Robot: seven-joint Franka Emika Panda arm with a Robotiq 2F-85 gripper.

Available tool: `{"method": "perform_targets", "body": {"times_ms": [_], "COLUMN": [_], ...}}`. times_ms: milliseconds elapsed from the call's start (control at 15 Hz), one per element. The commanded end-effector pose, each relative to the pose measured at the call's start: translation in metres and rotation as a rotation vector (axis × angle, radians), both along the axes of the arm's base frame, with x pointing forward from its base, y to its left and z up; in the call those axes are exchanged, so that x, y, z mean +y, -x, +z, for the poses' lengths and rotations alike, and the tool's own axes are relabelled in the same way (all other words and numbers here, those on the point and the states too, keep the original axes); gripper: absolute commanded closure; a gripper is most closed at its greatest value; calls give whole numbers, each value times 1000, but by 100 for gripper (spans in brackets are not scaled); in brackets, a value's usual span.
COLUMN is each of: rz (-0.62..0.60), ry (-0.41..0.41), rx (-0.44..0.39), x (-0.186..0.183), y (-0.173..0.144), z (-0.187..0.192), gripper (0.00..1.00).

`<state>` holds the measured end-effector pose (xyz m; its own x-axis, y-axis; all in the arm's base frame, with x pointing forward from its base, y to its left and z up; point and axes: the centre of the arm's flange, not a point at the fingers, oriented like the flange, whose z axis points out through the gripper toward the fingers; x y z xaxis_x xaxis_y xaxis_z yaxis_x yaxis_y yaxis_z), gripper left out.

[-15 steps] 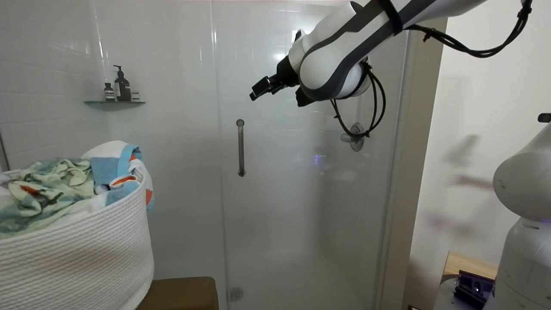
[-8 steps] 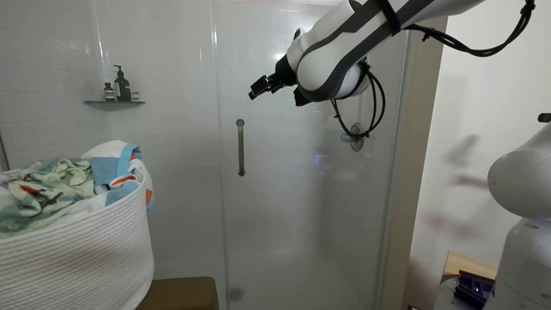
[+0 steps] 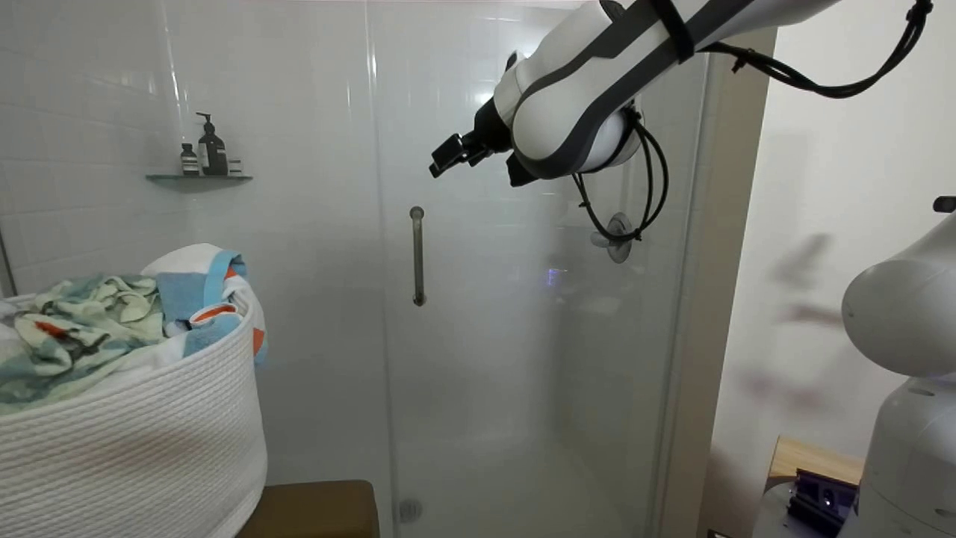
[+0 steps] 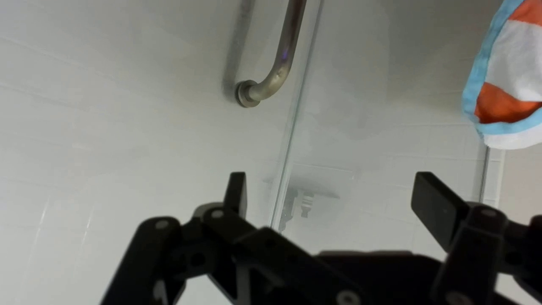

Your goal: Close the glass shower door

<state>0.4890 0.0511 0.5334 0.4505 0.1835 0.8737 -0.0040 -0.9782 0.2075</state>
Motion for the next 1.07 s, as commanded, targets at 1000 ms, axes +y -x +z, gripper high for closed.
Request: {"method": "perform_targets", "body": {"times_ms": [1000], "rz": [-15], "ry": [-88], "rx": [361], "x": [14], "y": [20], "z": [-15], "gripper": [0]}}
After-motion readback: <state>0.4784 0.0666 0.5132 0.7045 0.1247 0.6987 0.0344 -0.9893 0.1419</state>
